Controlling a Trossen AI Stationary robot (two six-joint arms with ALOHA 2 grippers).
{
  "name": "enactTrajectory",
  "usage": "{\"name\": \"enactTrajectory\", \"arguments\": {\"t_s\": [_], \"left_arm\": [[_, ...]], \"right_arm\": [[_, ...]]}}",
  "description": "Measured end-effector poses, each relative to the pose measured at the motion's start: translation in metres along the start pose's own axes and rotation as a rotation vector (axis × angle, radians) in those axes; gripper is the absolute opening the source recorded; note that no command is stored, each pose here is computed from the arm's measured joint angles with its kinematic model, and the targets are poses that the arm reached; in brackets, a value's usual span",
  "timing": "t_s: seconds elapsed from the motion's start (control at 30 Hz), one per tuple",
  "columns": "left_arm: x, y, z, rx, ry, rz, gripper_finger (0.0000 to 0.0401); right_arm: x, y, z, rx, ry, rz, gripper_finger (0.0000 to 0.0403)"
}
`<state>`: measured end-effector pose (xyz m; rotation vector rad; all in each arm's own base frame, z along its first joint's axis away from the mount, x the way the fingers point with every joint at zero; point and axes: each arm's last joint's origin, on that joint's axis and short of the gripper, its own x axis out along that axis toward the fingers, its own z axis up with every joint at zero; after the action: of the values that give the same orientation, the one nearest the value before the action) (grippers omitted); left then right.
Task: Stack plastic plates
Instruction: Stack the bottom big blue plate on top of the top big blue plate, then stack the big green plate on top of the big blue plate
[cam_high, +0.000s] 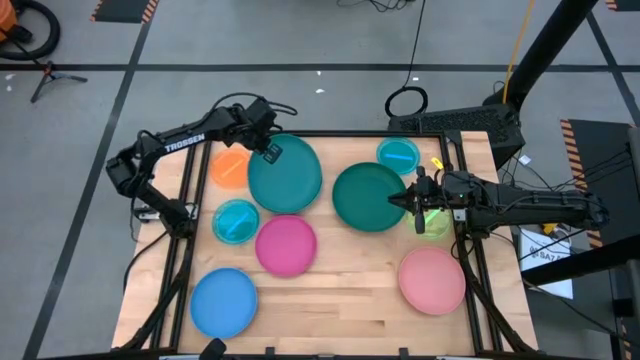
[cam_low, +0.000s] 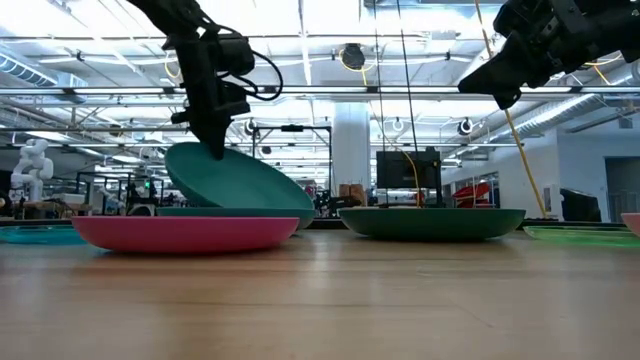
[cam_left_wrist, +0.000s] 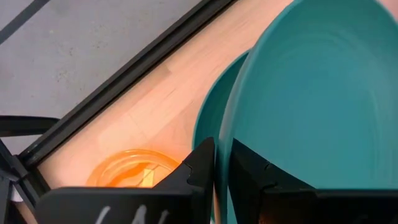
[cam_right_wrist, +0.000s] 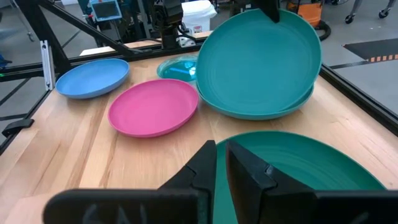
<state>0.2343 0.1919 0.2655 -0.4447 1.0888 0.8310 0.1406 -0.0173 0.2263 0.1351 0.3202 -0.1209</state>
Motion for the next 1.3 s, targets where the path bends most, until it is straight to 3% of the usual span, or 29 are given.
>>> {"name": "enactTrajectory", "arguments": {"t_s": [0.77, 1.13, 1.3], "left_arm": [[-0.0003, -0.0001, -0.0002, 0.027, 0.002, -0.006, 0.005], [-0.0004, 0.0006, -0.0003, 0.007, -0.001, 0.02, 0.0169], [-0.0015, -0.0064, -0.0015, 0.005, 0.0, -0.003, 0.019]], "right_arm": [[0.0, 0.0, 0.0, 0.0, 0.0, 0.0, 0.0029], [0.0001, 0.0, 0.0, 0.0, 0.0, 0.0, 0.0029], [0.0, 0.0, 0.0, 0.0, 0.0, 0.0, 0.0029]]}}
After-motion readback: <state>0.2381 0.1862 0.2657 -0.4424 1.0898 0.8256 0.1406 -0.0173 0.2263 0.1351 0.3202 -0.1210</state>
